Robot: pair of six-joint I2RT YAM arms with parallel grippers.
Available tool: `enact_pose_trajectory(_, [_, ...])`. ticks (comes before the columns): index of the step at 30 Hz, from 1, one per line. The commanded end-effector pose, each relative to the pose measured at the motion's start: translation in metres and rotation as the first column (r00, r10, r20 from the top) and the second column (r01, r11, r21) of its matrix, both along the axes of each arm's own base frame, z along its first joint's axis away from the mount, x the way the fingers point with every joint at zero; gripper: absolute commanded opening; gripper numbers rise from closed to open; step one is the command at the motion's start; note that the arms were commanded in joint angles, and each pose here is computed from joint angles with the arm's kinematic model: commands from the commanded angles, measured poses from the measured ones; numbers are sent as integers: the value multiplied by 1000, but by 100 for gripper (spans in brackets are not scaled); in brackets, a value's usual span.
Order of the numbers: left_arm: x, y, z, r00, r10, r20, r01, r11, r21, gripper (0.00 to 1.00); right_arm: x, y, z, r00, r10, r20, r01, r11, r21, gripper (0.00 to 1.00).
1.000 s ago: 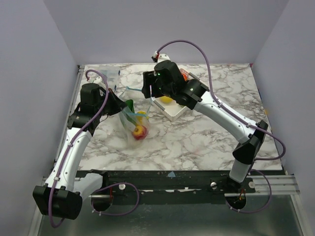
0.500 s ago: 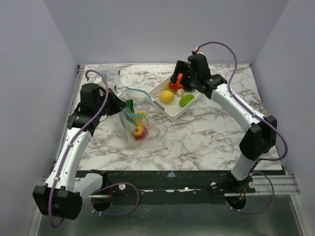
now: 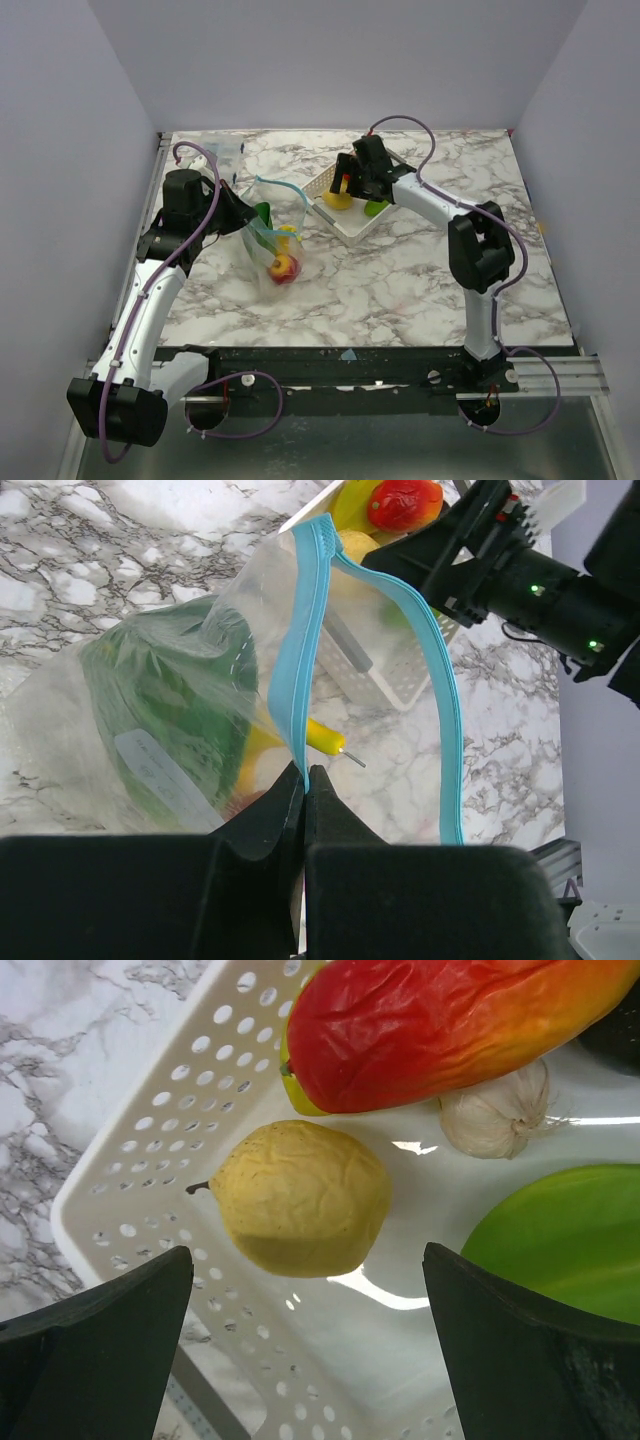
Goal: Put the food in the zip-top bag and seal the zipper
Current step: Pick up the fake fruit from the bin.
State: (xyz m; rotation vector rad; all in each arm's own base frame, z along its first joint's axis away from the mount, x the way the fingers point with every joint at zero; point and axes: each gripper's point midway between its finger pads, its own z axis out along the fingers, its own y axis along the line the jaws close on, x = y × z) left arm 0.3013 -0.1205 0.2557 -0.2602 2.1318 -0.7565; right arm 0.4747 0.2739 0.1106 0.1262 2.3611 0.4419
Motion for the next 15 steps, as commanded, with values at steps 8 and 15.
enact_pose_trajectory(8, [3,0,5,1000,-9,29,9,1000,-11,0,18,22,-29,996,78,31,-79,997,17,100])
enact_pose_trajectory(15, [4,0,5,1000,-7,29,7,1000,-14,0,17,26,-45,996,91,3,-91,996,25,98])
